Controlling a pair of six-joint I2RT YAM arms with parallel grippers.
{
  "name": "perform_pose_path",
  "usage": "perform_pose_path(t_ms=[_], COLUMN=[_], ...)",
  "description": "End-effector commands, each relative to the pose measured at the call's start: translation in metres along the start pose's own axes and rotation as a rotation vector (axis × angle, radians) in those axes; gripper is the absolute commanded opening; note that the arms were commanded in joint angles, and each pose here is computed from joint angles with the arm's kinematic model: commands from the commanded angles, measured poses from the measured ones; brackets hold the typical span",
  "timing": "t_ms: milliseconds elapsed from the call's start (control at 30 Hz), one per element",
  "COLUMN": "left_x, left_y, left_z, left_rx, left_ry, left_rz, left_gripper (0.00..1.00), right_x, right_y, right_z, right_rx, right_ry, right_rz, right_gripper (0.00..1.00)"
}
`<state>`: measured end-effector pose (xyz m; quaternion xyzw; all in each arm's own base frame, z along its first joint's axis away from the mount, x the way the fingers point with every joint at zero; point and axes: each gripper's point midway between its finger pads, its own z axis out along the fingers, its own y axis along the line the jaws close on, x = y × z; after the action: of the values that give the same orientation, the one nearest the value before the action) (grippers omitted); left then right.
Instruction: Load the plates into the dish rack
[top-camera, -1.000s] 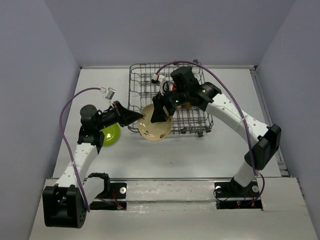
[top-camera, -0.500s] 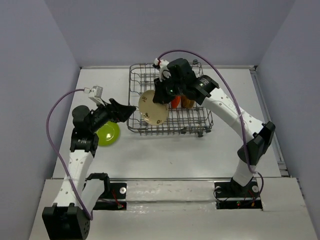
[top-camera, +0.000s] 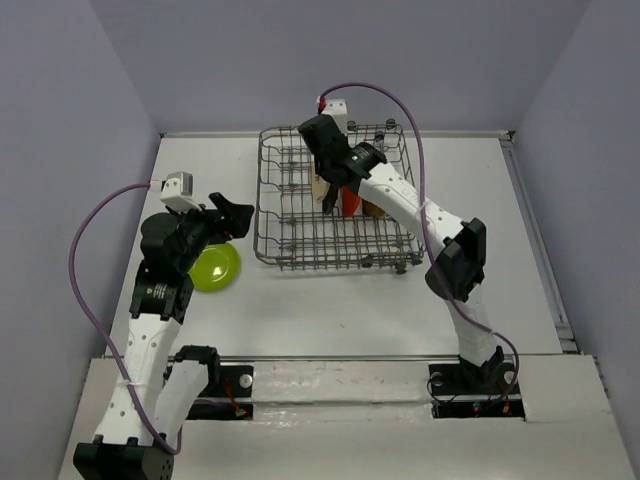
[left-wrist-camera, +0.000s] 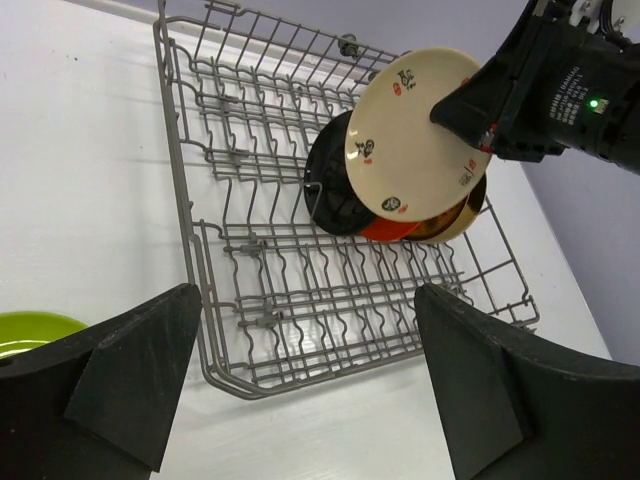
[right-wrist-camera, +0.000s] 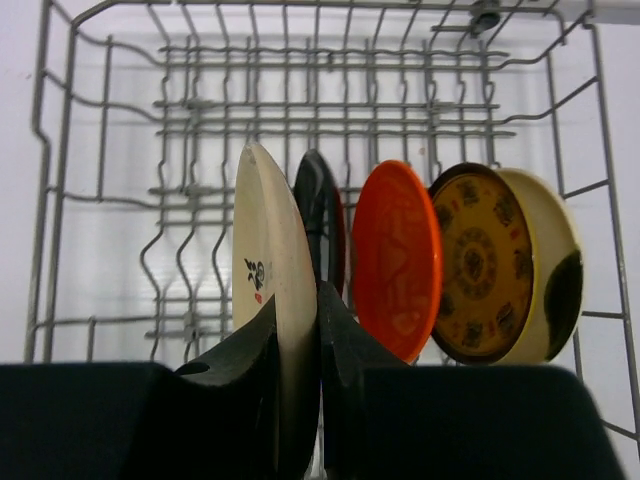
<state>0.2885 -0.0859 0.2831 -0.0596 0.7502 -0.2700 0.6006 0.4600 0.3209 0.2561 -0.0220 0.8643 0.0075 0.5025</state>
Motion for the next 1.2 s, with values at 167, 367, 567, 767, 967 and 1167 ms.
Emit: perform_pose_path(t_ms=[167, 367, 567, 767, 967, 1167], left_x=[0.001, 0.004, 0.005, 0.004, 0.003, 0.003], left_y=[-0.013, -0.012, -0.012, -0.011, -0.006, -0.005], left_z=[-0.001, -0.001, 0.000, 0.000, 0.001, 0.001], left_rx=[0.061, 0.062, 0.064, 0.058, 0.034, 0.032], left_ry=[-0.003, 0.006, 0.009, 0.006, 0.002, 0.003], left_rz=[0.026, 0.028, 0.026, 0.024, 0.026, 0.025], left_gripper=[0.99, 0.99, 0.99, 0.99, 0.99, 0.99], right_x=[-0.045, -0.024, -0.009, 0.011, 0.032, 0.049], right_y=[-0.009, 0.009, 0.015, 0.019, 0.023, 0.028], right_z=[0.018, 0.041, 0.056, 0.072, 0.088, 0.096], right_rx=[0.231, 0.215, 0.201, 0.205, 0.213, 0.192], right_ry=[-0.241, -0.220, -0.204, -0.173, -0.144, -0.114], right_rz=[0.081, -0.007, -0.080, -0.135, -0.163, -0.161], right_gripper=[0.07, 0.07, 0.07, 0.07, 0.07, 0.07])
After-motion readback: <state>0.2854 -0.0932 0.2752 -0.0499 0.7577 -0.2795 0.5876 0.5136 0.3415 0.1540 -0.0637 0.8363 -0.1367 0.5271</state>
